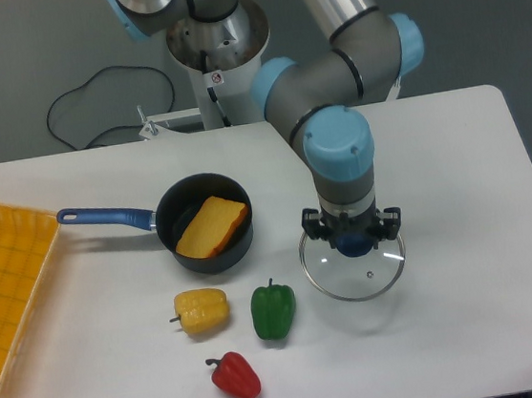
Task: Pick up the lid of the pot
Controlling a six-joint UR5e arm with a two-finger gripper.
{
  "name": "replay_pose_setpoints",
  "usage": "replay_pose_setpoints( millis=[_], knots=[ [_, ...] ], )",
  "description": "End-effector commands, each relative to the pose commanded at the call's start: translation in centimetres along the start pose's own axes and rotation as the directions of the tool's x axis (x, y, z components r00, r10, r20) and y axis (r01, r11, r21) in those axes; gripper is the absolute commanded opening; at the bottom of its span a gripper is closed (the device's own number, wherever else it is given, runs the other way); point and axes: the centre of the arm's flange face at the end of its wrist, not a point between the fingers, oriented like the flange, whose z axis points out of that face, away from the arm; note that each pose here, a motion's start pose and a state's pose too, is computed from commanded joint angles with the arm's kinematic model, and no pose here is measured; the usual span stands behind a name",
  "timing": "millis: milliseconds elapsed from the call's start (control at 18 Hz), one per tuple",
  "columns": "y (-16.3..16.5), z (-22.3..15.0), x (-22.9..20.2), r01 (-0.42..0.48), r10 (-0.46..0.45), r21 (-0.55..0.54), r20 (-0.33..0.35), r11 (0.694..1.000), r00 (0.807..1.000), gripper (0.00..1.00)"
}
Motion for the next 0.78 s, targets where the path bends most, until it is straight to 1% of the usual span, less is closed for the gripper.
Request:
replay_pose_setpoints(
  millis=[111, 222, 778],
  knots=[
    [-0.3, -1.7, 1.0, -0.110, 0.109, 0.016, 0.017, 0.994, 0.994, 0.44],
    [-0.8, -2.0, 1.6, -0.143, 0.143, 0.020, 0.018, 0.989, 0.990, 0.44],
    [-1.3, -1.3, 2.4, -0.149, 0.149, 0.007, 0.010, 0.989, 0.989, 0.45]
  ],
)
